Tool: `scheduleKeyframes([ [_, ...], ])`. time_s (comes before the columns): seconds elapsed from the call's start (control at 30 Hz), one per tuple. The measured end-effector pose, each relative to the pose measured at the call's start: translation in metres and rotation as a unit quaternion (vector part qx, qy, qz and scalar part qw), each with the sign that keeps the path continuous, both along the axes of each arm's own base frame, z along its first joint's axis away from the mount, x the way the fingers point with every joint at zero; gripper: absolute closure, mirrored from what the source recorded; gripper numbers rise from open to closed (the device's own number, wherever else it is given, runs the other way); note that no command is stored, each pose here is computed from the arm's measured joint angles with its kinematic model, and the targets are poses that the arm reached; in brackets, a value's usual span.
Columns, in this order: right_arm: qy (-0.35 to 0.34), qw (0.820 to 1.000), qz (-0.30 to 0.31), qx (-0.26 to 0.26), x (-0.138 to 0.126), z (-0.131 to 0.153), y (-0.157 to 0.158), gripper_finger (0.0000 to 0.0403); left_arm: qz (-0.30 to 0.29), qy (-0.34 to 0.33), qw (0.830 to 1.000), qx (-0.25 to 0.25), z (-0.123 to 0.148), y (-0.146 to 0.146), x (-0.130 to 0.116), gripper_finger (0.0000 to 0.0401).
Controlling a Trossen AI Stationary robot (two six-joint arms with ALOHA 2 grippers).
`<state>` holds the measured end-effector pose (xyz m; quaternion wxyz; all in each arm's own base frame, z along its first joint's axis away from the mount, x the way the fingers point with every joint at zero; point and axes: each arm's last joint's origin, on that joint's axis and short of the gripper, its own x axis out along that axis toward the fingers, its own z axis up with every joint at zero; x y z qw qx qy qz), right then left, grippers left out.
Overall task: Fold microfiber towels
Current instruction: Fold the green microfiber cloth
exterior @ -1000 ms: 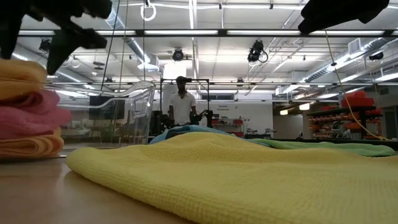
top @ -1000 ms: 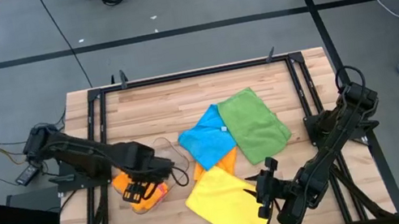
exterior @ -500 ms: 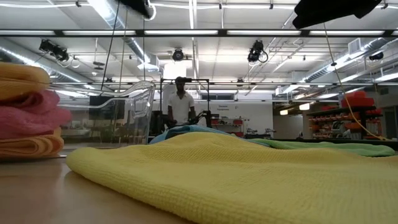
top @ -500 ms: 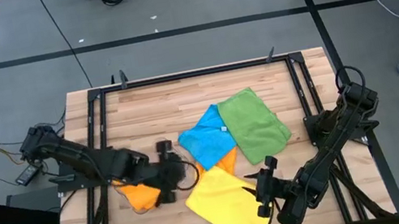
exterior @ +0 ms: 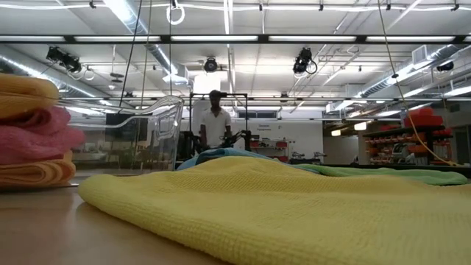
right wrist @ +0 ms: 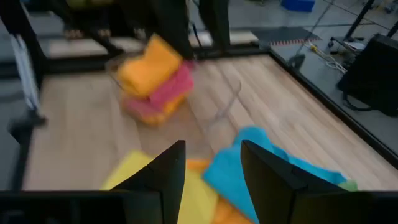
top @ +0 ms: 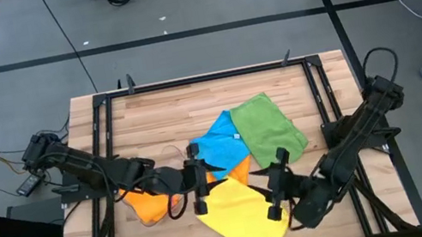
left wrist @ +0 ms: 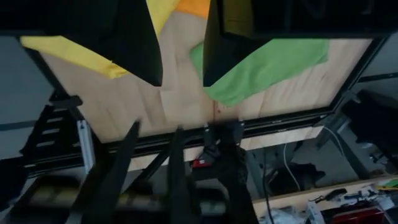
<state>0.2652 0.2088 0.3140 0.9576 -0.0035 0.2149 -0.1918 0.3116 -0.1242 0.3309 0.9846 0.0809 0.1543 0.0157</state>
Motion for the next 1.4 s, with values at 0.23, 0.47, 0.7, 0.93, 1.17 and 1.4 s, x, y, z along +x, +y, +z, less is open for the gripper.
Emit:
scheduleKeyframes([
  [0.23, -0.007, 1.0, -0.008, 0.013, -0.002, -0.003, 0.0, 0.024, -0.008, 0.009, 1.0, 0.012, -0.002, -0.002, -0.001, 0.0291],
  [0.47, 0.005, 0.999, -0.036, -0.011, 0.013, -0.02, -0.003, 0.024, -0.022, 0.013, 0.999, 0.027, -0.002, -0.008, -0.004, 0.028],
  [0.7, 0.033, 0.998, -0.045, -0.025, 0.023, -0.036, -0.006, 0.024, -0.019, 0.014, 0.999, 0.032, -0.004, -0.006, -0.001, 0.0282],
  [0.93, 0.07, 0.994, -0.055, -0.066, 0.021, -0.046, -0.012, 0.024, -0.007, 0.054, 0.996, 0.077, -0.029, 0.003, 0.02, 0.0281],
  [1.17, 0.089, 0.983, -0.075, -0.144, -0.006, -0.069, -0.03, 0.0257, 0.002, 0.107, 0.99, 0.089, -0.064, 0.015, 0.043, 0.0293],
  [1.4, 0.07, 0.983, -0.124, -0.118, -0.04, -0.095, -0.079, 0.0315, 0.01, 0.156, 0.982, 0.107, -0.081, 0.032, 0.05, 0.0328],
])
